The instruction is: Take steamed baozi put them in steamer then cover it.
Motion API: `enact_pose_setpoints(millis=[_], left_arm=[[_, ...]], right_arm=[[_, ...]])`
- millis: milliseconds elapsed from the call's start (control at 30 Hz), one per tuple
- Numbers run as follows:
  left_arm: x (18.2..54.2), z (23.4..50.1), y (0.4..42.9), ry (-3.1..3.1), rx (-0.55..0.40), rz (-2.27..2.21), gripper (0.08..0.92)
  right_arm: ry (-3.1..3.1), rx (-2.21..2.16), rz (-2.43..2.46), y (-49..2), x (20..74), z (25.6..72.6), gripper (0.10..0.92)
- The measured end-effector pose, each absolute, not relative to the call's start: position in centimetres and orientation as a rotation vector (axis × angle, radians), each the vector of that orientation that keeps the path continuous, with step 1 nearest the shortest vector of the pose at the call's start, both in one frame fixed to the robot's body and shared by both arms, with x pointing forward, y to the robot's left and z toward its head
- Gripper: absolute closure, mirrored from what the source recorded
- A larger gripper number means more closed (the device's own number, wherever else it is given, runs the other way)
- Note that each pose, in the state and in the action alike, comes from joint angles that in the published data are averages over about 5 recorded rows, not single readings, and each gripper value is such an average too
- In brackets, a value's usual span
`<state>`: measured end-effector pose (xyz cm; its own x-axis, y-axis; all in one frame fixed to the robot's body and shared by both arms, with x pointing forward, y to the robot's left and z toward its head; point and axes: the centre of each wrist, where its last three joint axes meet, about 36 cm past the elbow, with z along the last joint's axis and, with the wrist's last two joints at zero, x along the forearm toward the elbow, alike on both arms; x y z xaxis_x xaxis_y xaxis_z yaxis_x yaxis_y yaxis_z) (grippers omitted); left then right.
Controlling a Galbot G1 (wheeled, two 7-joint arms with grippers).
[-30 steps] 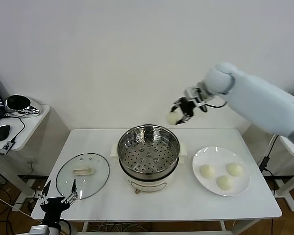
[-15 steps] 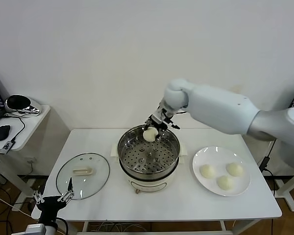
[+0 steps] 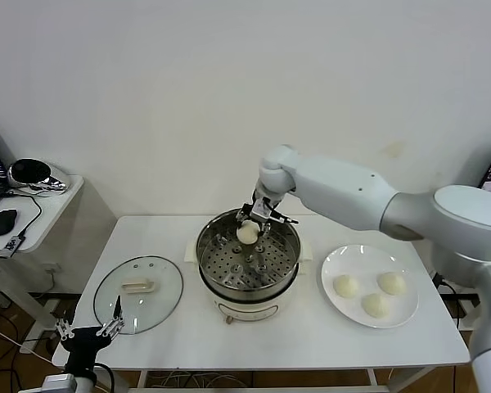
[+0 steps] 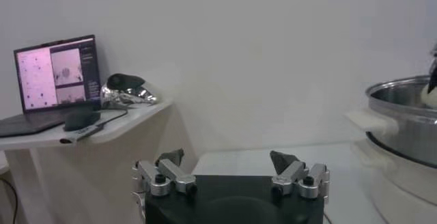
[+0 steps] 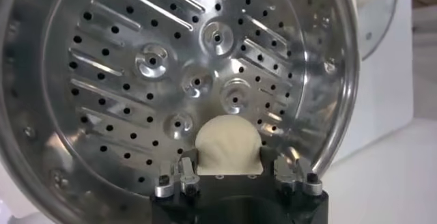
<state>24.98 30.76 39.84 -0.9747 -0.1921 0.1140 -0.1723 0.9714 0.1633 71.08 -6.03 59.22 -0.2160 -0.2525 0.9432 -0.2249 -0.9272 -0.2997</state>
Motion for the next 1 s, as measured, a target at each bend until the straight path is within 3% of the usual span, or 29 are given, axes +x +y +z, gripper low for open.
enact_pose_setpoints(millis=[233,533,800,1000], left_arm=[[25.0,39.9,30.7,-2.992,0.280,-0.228,0.177],[25.0,39.9,30.6,-2.995,0.287,-0.218,0.177],[25.0,40.5,30.4,-3.003,0.274,-0.222,0.177],[25.2,41.0,30.7,-3.009,0.269,-0.233,0.177]], right_arm=[[0.528,-1.923,-2.350,-5.6,71.8,58.6,0.413],[0.514,-1.916,-2.323,-6.1,72.0,59.3,0.213],[0.748,-1.919,-2.331,-7.9,70.5,63.2,0.200],[1.130,-1.917,-2.420,-12.3,67.6,66.6,0.200]])
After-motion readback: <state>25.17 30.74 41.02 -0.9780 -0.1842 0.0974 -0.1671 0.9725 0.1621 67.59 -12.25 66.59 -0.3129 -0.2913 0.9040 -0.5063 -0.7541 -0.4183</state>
